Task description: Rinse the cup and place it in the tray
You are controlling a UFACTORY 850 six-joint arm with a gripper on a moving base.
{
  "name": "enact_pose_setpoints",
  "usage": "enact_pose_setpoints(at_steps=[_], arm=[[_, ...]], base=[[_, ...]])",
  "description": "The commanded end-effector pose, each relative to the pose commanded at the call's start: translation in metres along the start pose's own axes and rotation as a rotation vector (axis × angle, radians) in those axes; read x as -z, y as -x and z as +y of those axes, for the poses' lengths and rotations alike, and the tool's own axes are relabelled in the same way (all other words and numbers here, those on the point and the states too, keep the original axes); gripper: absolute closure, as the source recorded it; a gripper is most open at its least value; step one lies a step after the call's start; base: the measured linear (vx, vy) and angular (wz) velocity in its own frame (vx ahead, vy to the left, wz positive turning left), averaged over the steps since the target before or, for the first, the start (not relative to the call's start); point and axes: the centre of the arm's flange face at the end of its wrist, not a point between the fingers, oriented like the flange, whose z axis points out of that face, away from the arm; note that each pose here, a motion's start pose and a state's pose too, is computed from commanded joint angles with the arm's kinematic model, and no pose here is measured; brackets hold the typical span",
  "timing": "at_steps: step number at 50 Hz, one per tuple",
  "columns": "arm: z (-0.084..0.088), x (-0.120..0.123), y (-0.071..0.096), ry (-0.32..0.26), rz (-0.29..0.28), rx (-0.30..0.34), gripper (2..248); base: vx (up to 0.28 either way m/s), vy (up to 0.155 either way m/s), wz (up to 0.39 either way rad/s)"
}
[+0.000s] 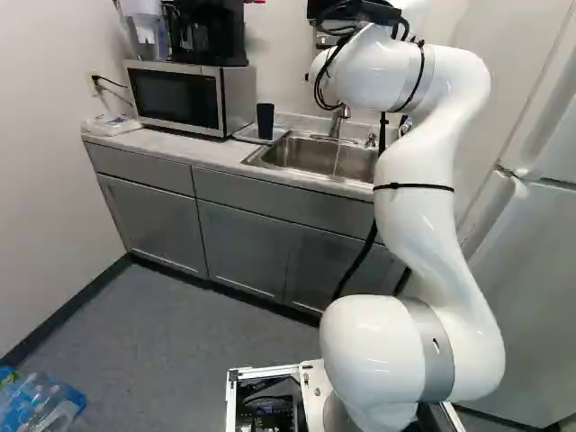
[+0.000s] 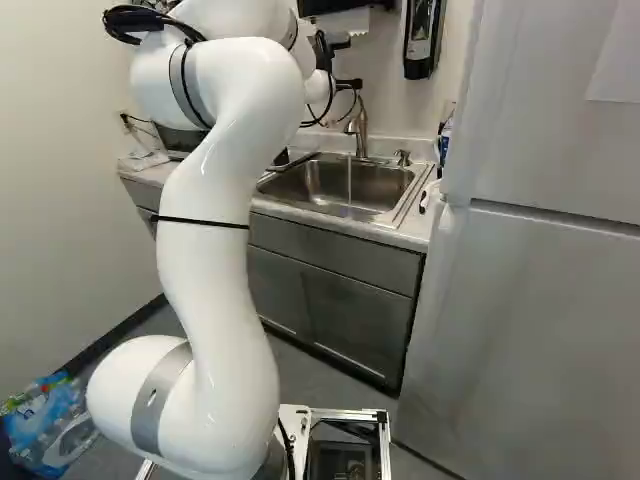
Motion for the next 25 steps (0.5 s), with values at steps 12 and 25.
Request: enact_pose_setpoints(at_steps=[12,25], arm=[[-0.0002,-0.0001,0.0047,-0.002,-0.052,0.000,3],[-0.0003,0.0001,0.0086,-0.003,-0.094,0.000,3]], base=[[0.000,0.000,0.000],[0.000,0.000,0.000]])
